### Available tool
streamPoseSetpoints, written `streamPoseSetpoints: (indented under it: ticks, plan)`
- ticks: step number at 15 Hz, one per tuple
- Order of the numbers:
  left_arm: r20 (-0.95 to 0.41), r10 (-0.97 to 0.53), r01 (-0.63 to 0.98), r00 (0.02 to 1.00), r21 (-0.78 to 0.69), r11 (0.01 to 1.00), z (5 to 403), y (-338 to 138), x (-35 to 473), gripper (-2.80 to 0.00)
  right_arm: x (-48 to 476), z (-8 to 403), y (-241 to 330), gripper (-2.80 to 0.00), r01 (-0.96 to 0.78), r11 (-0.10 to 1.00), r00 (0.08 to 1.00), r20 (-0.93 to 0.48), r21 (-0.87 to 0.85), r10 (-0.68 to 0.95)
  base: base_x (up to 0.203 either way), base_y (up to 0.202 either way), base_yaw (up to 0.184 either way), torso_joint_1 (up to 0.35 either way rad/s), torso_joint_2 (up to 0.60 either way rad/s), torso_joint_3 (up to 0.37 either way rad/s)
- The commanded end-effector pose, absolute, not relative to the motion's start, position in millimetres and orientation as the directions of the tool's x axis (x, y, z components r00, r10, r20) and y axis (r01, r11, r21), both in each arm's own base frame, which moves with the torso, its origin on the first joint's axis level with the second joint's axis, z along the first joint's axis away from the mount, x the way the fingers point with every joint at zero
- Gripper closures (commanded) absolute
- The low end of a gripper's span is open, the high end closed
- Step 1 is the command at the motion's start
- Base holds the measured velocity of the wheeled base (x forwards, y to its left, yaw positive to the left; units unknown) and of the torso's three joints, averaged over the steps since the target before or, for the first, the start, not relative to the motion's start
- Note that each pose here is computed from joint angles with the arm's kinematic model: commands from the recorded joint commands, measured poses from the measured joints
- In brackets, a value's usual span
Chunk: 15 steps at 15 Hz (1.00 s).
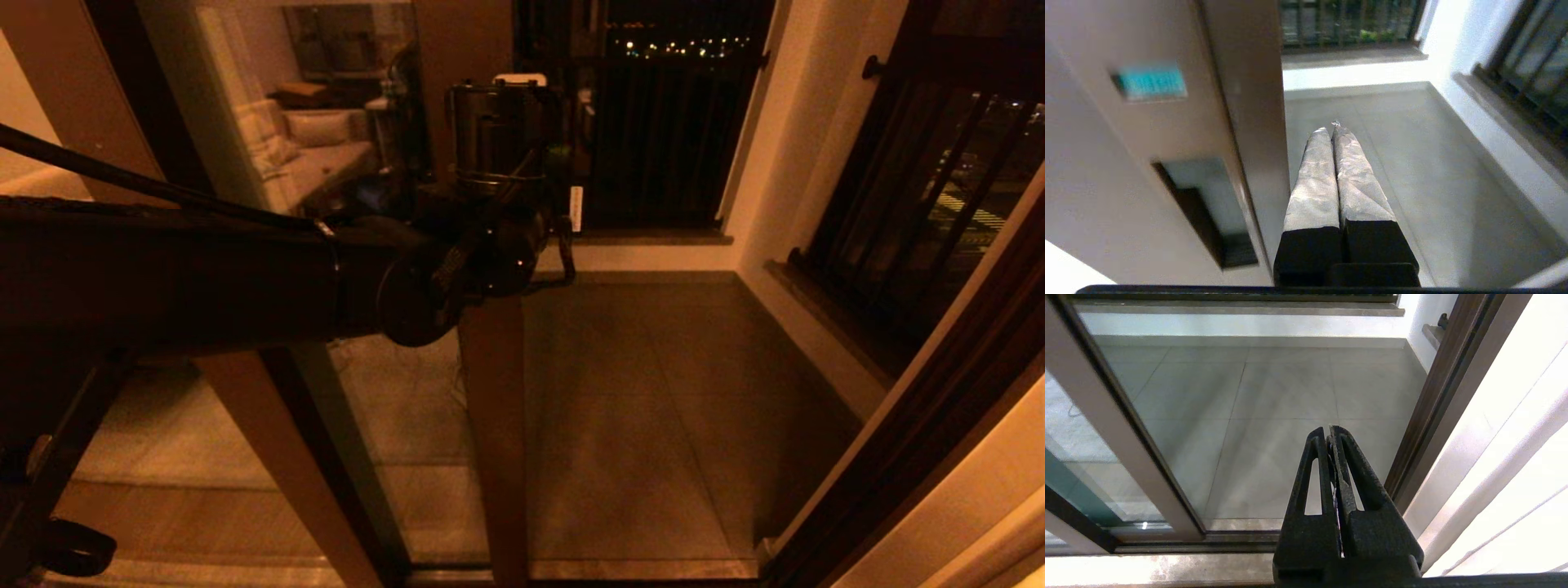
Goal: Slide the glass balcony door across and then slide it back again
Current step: Open the slid door
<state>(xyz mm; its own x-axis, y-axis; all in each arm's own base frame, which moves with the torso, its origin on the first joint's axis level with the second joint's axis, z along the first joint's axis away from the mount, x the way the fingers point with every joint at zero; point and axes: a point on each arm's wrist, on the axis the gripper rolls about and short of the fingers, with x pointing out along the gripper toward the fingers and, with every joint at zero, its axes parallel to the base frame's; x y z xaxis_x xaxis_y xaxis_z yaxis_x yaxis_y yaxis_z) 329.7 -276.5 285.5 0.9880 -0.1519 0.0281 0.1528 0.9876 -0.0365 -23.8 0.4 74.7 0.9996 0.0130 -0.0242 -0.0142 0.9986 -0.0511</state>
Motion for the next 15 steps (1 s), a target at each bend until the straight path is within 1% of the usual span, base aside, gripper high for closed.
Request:
streamPoseSetpoints:
  ticks: [1, 4, 8, 12, 15]
  plan:
    - [0.034, -0.157, 0.158, 0.987, -0.041, 0.987, 292.0, -269.7, 322.1, 0.0, -23.7, 74.5, 0.5, 0.0, -0.015, 0.999, 1.0, -0.028, -0.052, 0.014, 0.0, 0.0, 0.0, 0.0, 0.0, 0.0]
    - [0.01, -0.144, 0.144, 0.99, -0.026, 0.989, 286.3, -261.2, 320.1, 0.0, -23.7, 74.7, 0.5, 0.0, -0.015, 0.999, 1.0, -0.026, -0.052, 0.014, 0.0, 0.0, 0.0, 0.0, 0.0, 0.0]
    - [0.015, -0.092, 0.092, 0.996, -0.029, 0.995, 287.2, -239.2, 327.9, 0.0, -23.7, 74.5, 0.5, 0.0, -0.015, 0.999, 1.0, -0.028, -0.052, 0.014, 0.0, 0.0, 0.0, 0.0, 0.0, 0.0]
    - [0.008, -0.079, 0.08, 0.997, -0.024, 0.997, 290.1, -227.8, 320.7, 0.0, -23.7, 74.7, 0.5, 0.0, -0.015, 0.999, 1.0, -0.026, -0.052, 0.014, 0.0, 0.0, 0.0, 0.0, 0.0, 0.0]
    - [0.006, -0.045, 0.045, 0.999, -0.023, 0.999, 290.0, -216.3, 327.6, 0.0, -23.7, 74.7, 0.5, 0.0, -0.015, 0.999, 1.0, -0.026, -0.052, 0.014, 0.0, 0.0, 0.0, 0.0, 0.0, 0.0]
